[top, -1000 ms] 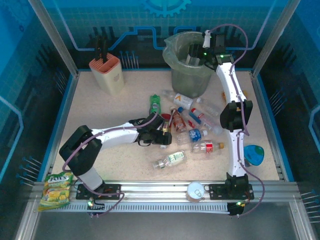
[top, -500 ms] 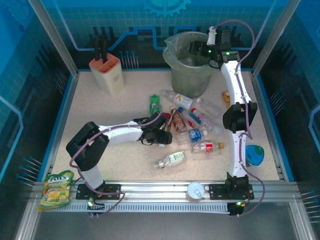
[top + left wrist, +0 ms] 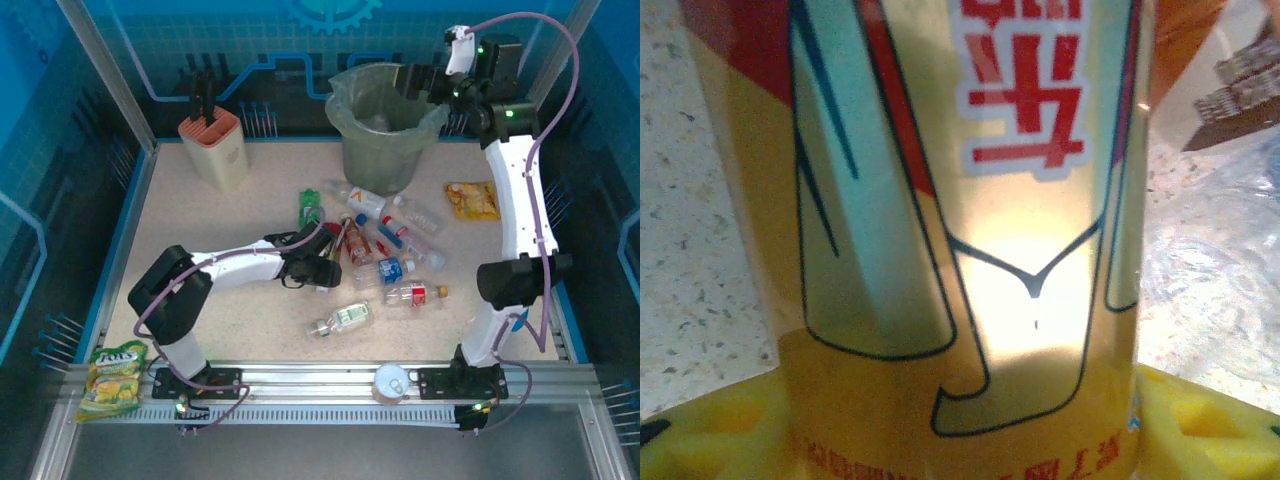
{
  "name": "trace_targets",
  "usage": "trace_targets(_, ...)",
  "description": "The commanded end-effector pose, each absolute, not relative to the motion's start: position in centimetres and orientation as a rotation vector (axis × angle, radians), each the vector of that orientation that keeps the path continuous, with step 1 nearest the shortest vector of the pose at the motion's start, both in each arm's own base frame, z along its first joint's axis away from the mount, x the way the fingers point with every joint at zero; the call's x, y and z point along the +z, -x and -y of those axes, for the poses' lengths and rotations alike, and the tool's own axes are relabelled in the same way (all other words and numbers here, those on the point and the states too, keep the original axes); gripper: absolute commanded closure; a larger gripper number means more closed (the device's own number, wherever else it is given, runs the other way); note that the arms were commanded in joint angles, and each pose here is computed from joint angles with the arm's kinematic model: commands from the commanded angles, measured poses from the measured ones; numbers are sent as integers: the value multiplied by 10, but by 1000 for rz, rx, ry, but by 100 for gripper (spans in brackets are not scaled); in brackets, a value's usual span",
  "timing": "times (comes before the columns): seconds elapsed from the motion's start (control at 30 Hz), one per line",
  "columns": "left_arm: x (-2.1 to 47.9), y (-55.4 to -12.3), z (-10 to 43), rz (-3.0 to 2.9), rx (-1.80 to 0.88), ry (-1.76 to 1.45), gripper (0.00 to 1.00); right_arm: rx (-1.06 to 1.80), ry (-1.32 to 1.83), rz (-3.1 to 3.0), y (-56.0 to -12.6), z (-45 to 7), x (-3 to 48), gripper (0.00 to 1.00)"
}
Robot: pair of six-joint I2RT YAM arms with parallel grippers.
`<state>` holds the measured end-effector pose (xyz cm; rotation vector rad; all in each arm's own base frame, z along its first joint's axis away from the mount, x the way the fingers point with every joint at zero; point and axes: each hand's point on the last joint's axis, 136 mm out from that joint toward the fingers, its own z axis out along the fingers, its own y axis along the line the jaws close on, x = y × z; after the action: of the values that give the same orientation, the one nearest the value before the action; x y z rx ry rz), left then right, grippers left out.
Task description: Put the plastic bottles in the bin
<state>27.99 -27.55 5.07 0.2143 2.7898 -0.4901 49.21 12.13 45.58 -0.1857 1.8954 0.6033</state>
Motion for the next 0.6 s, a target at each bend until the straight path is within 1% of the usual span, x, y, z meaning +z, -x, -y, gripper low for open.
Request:
trace_targets(0.0,91,-290,280,-2676,-501,-293,65,675,285,-1982,-461,-156,434,3)
trace_targets(0.23,148,-301,281,-2454,-534,-409,70,804,395,-2145,-407,-214,384,2)
trace_targets(0.3,166,-302,281,-2363,-564,-438,73,838,387,-2191,-399,-220,368,2)
trace_targets(0.4,186,-299,282,-2239,-650,-503,74,935,386,-2254,-393,-228,345,1)
trace_targets(0.57,200,-296,283,-2122,-786,-583,74,1144,458,-2336,-374,-251,316,0)
